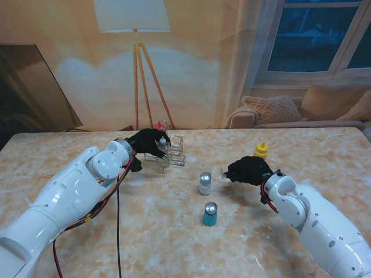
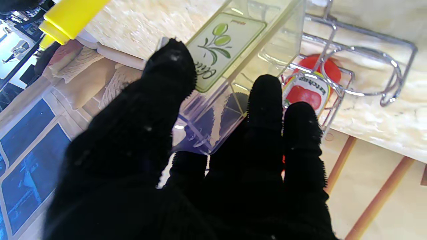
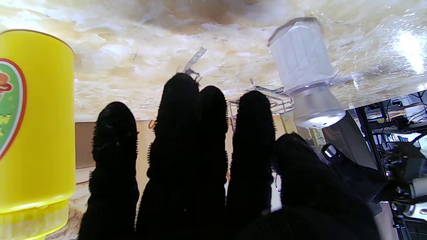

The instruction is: Place the seasoning bottles into the rack

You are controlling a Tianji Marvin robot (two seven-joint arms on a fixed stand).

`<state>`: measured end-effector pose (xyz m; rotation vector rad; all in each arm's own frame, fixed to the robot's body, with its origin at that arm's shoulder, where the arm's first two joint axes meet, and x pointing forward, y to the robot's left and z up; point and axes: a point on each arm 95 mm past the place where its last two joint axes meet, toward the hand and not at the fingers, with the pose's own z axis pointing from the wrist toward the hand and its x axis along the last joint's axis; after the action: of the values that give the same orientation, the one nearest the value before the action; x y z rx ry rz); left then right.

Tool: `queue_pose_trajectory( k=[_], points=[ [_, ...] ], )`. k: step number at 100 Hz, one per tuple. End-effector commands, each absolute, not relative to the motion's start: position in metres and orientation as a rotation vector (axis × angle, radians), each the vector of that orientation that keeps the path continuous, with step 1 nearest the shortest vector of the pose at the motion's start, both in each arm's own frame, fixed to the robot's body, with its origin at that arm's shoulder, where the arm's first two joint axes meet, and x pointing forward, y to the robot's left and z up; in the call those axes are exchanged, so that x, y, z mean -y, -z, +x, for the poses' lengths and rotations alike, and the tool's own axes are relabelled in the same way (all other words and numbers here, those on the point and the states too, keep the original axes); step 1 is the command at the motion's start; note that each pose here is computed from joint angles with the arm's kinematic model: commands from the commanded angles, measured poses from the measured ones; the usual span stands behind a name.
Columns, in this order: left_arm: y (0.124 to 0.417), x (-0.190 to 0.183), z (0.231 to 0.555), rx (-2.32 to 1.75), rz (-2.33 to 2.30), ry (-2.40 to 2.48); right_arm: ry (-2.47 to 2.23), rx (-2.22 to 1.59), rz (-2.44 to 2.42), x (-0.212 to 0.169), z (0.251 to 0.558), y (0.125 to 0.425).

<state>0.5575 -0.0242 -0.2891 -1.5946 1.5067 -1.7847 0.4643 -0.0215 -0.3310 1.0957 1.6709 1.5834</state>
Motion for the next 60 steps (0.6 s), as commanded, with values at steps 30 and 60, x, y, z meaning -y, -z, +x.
queue_pose_trajectory(
  k=[30,60],
  points=[
    [0.286,0.023,0.587,-1.454,-1.616,1.777,-1.567,-1.698,1.121,0.018,0.463,0.336],
    [0.298,0.025,0.593,-1.439,-1.664,1.762,-1.562,-1.702,1.12,0.018,0.464,0.336]
  ],
)
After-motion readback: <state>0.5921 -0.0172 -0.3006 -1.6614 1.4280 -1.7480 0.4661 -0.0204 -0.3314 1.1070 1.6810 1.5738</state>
